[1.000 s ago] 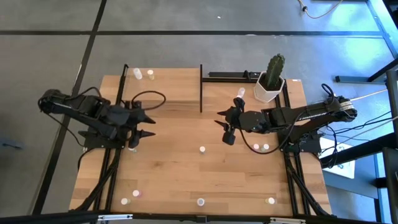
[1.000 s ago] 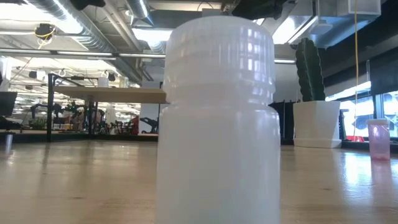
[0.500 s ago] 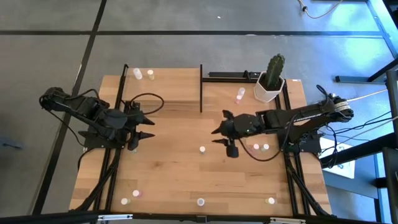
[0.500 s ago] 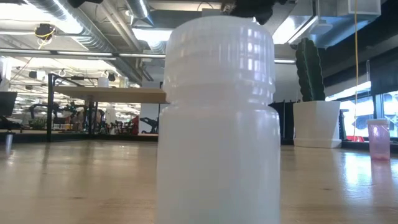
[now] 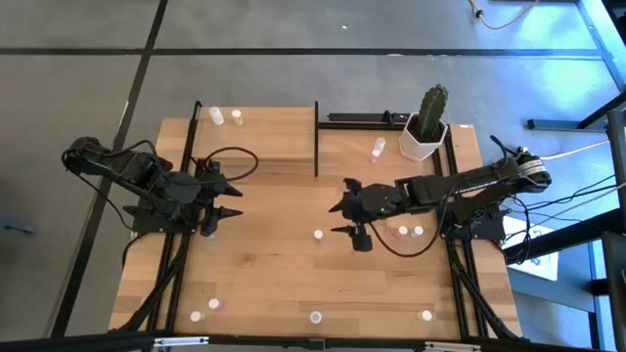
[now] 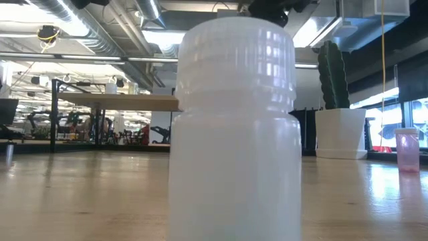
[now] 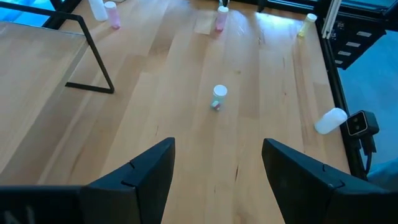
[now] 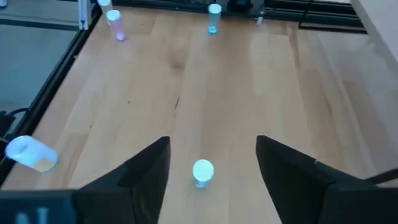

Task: Pick and place medicine bottles onto shelf by color
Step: Put the middle green pill bottle on the shelf

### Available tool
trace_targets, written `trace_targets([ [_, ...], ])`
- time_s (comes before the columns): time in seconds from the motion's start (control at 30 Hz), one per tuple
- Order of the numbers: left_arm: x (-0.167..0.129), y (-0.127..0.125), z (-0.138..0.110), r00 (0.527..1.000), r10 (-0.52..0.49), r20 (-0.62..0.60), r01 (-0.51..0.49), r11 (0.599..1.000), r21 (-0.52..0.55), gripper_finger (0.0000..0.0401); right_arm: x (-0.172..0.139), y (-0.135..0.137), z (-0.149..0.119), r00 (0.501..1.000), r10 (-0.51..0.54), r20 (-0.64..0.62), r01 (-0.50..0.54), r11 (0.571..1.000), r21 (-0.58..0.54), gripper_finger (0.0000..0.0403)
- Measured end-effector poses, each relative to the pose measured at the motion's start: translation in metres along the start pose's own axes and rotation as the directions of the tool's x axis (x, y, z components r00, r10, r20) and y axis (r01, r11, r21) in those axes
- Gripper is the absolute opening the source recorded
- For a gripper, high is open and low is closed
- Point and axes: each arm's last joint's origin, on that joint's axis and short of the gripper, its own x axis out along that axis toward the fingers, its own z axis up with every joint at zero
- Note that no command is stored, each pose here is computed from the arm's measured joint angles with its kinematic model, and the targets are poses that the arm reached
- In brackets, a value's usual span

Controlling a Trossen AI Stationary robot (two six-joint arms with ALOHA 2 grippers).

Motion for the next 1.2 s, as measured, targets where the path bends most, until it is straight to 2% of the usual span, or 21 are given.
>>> trace_targets([
  [0.23, 0.0, 0.0, 0.0, 1.0, 0.0, -0.001, 0.0, 1.0, 0.0, 0.0235, 0.04, 0.003, -0.017, 0.994, 0.031, -0.108, -0.04, 0.996, -0.077, 0.0252],
  [0.63, 0.0, 0.0, 0.0, 1.0, 0.0, -0.002, 0.0, 1.0, 0.007, 0.0235, 0.1, 0.005, -0.045, 0.98, 0.059, -0.189, -0.074, 0.995, -0.072, 0.0252],
  [0.87, 0.0, 0.0, 0.0, 1.0, 0.0, -0.002, 0.0, 1.0, 0.008, 0.0235, 0.117, -0.001, -0.059, 0.969, 0.02, -0.246, -0.038, 0.997, -0.07, 0.0252],
  [1.2, 0.0, 0.0, 0.0, 1.0, 0.0, -0.002, 0.0, 1.0, 0.007, 0.0235, 0.131, -0.003, -0.07, 0.962, 0.019, -0.273, -0.042, 0.996, -0.078, 0.0252],
])
